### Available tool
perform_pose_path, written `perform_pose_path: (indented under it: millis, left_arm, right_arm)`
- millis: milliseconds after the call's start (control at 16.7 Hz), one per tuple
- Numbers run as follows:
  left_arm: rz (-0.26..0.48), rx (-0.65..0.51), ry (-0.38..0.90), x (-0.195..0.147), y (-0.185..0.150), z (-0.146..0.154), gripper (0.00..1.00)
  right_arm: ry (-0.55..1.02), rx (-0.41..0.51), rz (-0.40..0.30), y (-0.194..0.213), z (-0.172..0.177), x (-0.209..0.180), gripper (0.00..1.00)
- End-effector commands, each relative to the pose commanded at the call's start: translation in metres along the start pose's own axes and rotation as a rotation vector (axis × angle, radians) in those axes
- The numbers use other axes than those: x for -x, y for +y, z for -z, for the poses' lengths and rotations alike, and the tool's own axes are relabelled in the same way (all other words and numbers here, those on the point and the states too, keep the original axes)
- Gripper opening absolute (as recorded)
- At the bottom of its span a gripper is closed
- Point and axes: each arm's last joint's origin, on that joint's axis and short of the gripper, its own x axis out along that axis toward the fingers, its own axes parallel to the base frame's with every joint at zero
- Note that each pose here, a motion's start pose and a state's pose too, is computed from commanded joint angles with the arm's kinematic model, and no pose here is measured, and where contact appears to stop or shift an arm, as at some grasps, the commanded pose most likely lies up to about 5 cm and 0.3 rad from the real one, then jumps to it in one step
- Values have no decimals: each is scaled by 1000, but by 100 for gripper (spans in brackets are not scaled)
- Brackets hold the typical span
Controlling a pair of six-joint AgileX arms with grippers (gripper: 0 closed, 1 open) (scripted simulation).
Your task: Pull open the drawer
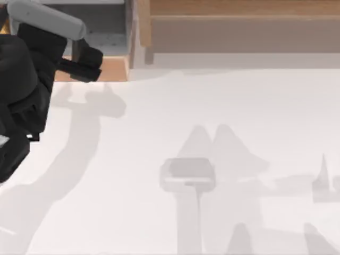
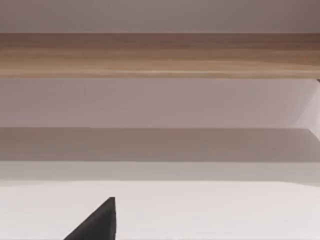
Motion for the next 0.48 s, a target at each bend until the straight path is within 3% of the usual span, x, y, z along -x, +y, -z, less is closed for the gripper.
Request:
perform_pose_path:
  millis: [180,480]
  left_arm:
    - [4,-243,13,-59,27,37,100]
    - [13,-643,-5,-129,93,128,100]
  right_arm:
    - [0,0,0,0,0,0,100]
    - [0,0,0,0,0,0,100]
